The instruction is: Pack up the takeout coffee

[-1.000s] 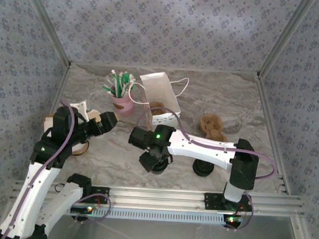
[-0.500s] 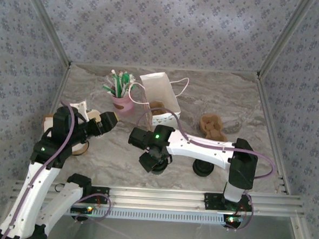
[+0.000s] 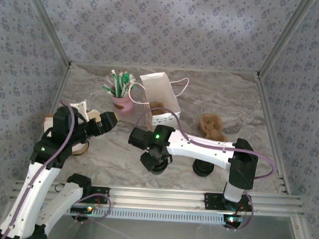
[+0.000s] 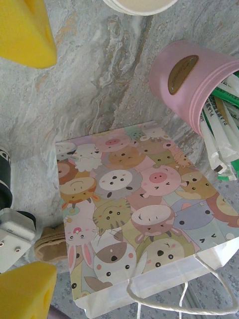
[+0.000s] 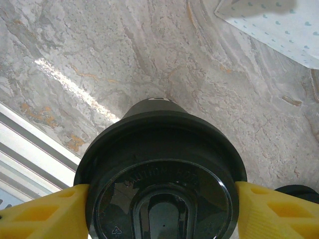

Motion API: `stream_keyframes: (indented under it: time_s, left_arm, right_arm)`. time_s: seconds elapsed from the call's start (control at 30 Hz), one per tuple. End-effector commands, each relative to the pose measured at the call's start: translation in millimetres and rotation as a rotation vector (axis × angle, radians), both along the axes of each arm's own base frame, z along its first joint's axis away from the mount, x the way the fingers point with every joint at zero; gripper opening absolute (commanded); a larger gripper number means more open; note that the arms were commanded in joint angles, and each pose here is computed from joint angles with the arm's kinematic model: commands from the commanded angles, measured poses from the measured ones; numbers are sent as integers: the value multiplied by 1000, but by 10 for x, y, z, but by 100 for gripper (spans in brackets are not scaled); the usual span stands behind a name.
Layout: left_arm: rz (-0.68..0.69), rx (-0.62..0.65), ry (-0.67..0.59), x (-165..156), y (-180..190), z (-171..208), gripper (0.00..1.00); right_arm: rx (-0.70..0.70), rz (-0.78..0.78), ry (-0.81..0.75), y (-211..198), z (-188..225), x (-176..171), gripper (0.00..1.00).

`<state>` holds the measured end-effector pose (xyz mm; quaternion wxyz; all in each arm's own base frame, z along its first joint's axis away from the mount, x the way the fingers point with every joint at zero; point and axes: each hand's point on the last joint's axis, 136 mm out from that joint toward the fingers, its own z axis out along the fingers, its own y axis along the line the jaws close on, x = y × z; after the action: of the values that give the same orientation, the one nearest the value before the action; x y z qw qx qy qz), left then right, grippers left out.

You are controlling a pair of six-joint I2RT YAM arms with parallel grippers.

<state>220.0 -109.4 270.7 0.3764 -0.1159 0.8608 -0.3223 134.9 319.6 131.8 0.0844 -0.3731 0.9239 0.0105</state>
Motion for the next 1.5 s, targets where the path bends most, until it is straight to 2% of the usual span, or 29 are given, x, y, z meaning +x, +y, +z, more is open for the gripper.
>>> stream_keyframes:
  time_s: [0.0, 0.27, 0.57, 0.77, 0.9, 1.07, 1.27, 1.47]
  left_arm:
    - [-25, 0, -63, 27, -30, 259, 99]
    - [-25, 87, -193, 333, -26, 953, 99]
    - [-70, 112, -255, 1143, -313, 1380, 99]
    - [-143, 93, -292, 1799, -637, 1381, 100]
    - [-211, 70, -274, 2225, -886, 1254, 99]
    - [-348, 19, -229, 2568, -1302, 1055, 100]
    - [-454, 43, -148, 2617, -1704, 729, 100]
    - [-477, 29, -79, 2480, -1804, 511, 99]
  right_arm:
    - [-3, -1, -25, -58, 124, -3, 69]
    - [41, -22, -37, -208, 342, -66, 69]
    - [74, -58, -68, -495, 599, -62, 69]
    - [82, -82, -83, -705, 769, -54, 70]
    - [93, -102, -87, -853, 883, -61, 70]
    - [112, -115, -92, -1004, 1058, -94, 70]
    - [155, -131, -109, -1184, 1341, -150, 70]
    - [175, -136, -131, -1339, 1590, -183, 70]
